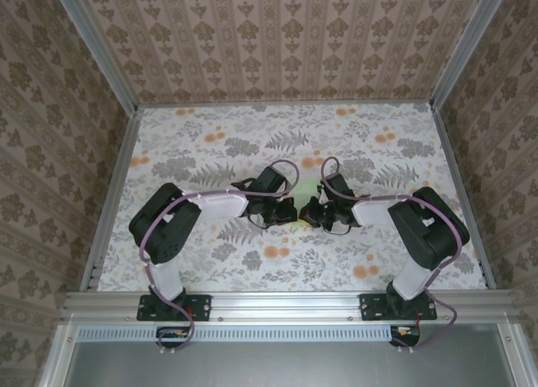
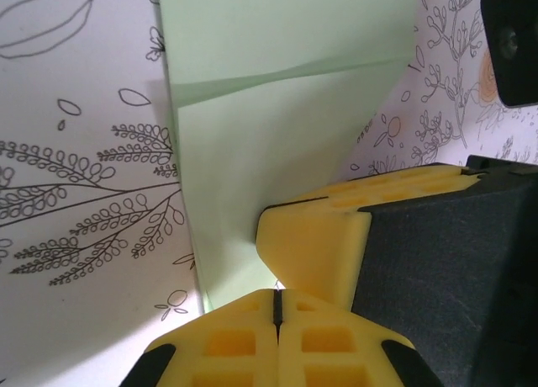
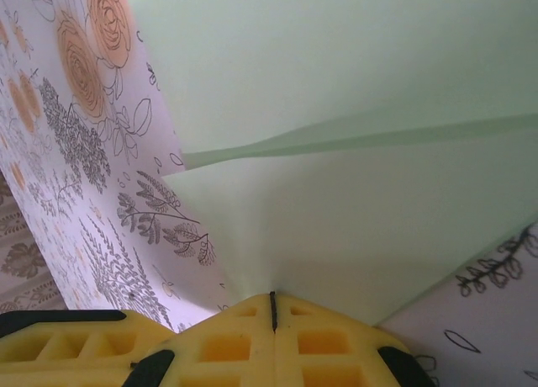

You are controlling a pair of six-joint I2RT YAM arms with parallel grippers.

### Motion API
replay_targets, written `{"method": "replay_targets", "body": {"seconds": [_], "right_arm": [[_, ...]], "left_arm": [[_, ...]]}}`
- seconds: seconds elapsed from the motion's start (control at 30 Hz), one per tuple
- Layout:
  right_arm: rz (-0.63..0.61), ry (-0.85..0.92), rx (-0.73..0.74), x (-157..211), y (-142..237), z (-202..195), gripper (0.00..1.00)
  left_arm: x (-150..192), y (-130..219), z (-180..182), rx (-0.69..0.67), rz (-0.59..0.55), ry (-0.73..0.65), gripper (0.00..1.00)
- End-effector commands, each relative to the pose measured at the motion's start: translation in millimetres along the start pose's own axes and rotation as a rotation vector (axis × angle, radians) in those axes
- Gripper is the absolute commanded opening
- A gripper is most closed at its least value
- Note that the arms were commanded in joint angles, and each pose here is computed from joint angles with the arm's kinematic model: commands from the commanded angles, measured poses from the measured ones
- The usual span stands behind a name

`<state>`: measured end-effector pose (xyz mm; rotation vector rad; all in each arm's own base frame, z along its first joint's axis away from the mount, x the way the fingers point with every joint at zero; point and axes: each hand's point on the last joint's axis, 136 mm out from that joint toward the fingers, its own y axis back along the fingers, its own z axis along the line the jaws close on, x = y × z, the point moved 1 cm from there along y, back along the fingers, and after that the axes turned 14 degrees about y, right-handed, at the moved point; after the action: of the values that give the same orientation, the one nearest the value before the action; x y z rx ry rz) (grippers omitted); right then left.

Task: Fold a paper plane with a square sheet of paper (pick it up from the middle)

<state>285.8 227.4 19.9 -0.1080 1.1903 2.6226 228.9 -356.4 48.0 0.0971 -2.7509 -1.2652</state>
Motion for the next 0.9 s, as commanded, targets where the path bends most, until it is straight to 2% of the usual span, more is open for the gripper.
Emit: {"method": "replay_targets", "body": {"seconds": [0.0, 0.2, 0.63, 0.87], "right_arm": [[-0.005, -0.072, 0.115, 9, -2, -28, 0.01], [-0.006, -0.081, 0.119, 9, -2, -29, 0.01], [-0.025, -0.096, 0.111, 5, -1, -30, 0.01], [-0.011, 0.034, 0.136, 0, 3, -31, 0.00]], "left_arm": [[8, -8, -3, 0.025, 0.040, 0.027, 0.02], [10, -15, 13, -0.042, 0.066, 0.071, 0.00], [15, -15, 31, -0.096, 0.073, 0.111, 0.00], [15, -12, 48, -0.184, 0.072, 0.138, 0.00]]}}
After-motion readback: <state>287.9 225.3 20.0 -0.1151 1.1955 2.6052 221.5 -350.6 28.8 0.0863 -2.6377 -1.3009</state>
